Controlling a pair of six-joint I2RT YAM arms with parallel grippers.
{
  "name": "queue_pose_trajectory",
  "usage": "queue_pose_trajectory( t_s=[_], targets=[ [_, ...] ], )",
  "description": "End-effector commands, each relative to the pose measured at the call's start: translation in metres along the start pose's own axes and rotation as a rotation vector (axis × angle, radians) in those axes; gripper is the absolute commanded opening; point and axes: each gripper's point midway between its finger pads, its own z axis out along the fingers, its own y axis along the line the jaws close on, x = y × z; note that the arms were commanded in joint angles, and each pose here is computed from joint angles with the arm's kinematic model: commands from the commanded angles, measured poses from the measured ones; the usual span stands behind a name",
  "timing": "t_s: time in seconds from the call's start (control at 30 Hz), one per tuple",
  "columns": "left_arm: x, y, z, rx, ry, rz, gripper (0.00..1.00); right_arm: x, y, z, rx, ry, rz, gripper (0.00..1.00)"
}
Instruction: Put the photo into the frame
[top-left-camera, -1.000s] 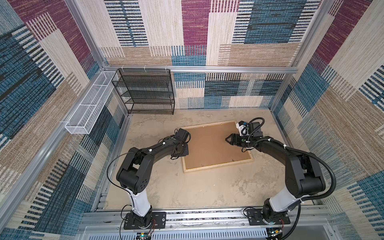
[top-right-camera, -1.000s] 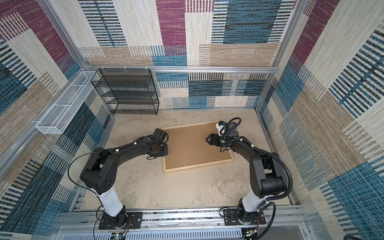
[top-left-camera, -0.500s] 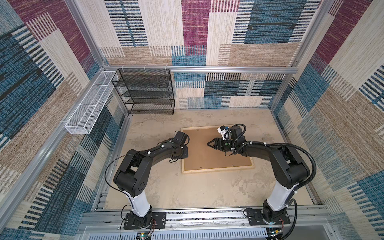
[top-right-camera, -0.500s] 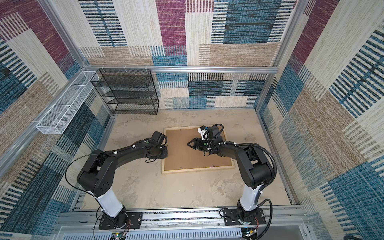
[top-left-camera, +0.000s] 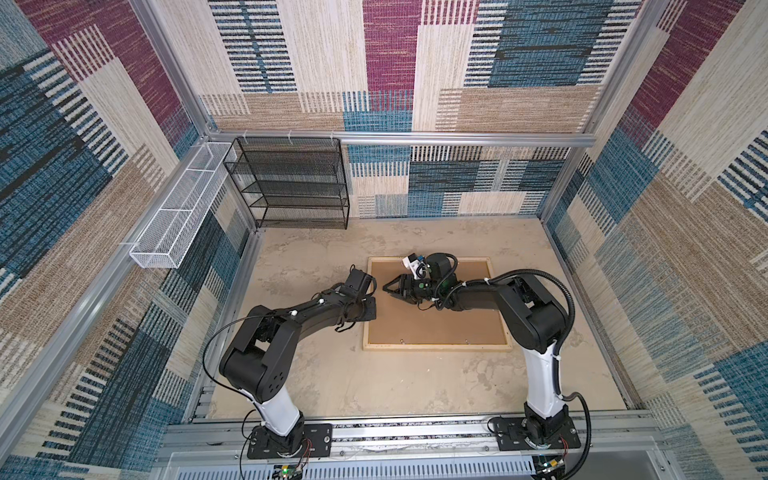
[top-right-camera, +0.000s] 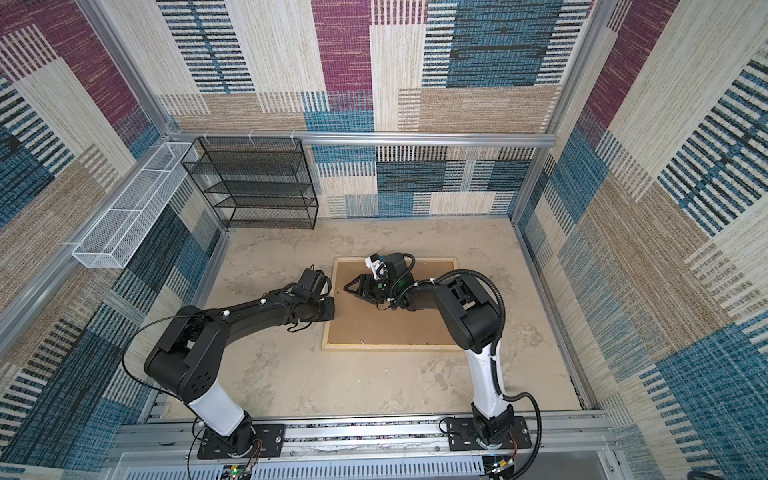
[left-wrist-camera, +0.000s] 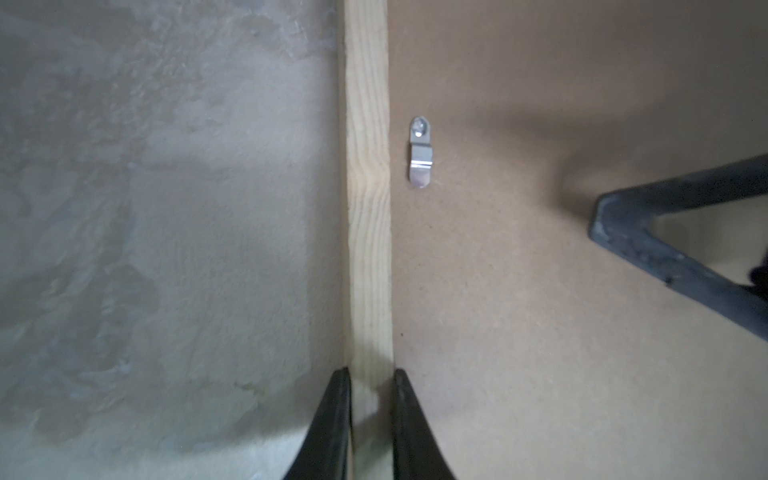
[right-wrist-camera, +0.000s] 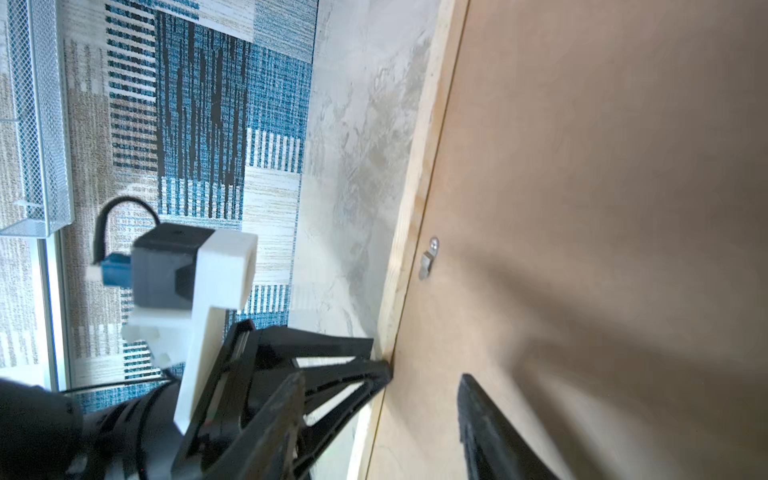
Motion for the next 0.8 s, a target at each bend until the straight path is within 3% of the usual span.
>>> queue_pose_trajectory(
  t_s=[0.0,0.23,0.77],
  targets=[
    [0.037,-0.006,-0.001,0.036,0.145,-0.001,0.15,-0.002,0.007,0.014,-0.01,0.017,0.026,0.6],
    [0.039,-0.01,-0.002,0.034,0.148,0.012,0.14,-0.005,-0.003,0.036,0.055,0.048,0.046,0.6],
    [0.041,-0.009,-0.002,0.024,0.144,0.003,0.14,0.013,-0.006,0.036,0.097,0.068,0.053,0.6]
  ],
)
